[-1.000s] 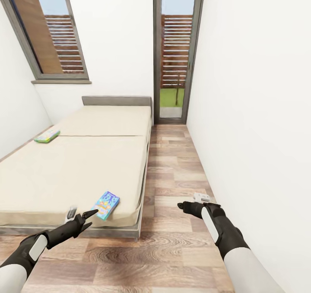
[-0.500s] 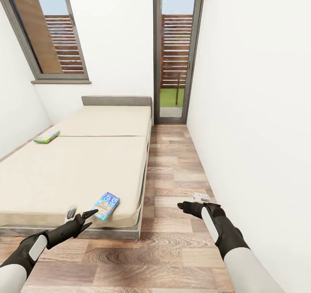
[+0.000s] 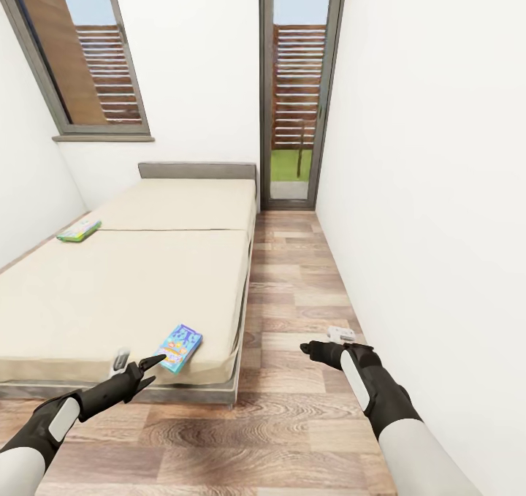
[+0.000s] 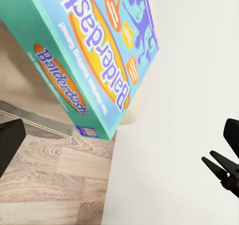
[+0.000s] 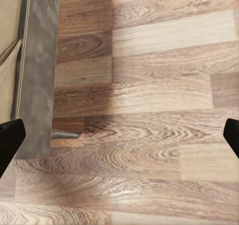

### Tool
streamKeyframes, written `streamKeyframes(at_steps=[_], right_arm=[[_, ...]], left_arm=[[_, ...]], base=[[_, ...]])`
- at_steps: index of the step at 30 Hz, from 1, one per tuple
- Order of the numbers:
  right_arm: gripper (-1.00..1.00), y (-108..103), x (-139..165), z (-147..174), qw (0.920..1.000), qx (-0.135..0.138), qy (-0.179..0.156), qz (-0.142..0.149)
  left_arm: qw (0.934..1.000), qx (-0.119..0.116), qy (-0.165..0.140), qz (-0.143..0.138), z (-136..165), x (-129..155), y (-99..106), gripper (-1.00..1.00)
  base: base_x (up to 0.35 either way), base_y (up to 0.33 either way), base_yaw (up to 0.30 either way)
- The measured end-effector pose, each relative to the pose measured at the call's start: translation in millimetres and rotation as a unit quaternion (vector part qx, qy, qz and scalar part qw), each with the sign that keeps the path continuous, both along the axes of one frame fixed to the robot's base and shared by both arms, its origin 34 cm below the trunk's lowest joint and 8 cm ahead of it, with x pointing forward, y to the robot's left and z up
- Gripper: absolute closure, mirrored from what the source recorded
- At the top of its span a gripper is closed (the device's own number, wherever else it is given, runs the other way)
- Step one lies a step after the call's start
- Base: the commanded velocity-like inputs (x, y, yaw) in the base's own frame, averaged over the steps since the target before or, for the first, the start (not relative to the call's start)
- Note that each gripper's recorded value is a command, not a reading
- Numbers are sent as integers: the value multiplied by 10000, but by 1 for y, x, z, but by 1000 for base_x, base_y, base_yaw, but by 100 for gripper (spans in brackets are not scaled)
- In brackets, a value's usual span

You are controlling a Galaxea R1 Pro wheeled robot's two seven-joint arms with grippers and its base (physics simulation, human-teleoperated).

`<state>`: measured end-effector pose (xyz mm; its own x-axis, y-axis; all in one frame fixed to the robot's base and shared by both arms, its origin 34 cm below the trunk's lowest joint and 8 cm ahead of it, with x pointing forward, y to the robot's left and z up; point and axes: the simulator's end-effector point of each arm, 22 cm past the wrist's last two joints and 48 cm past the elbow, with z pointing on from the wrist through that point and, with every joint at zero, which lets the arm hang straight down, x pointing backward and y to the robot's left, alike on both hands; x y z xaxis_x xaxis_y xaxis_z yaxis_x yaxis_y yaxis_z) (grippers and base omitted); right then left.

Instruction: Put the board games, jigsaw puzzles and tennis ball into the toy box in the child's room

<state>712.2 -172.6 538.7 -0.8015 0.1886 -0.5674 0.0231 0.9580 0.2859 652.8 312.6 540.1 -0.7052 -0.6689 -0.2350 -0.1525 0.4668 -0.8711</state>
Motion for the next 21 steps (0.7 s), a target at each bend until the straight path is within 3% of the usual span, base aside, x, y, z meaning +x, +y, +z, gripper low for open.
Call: streamKeyframes(at_steps=[6,21], right_arm=[[-100,0,-2,-12,10000,2,-3,0],[-100,0,-2,-11,10000,11,-5,-2]], left_arm=[[10000,-2,-1,-1,-12,-2,0,-100],[10000,-68,-63,-21,-9,-2,-2,-100]], base=[[0,0,0],[0,0,0]])
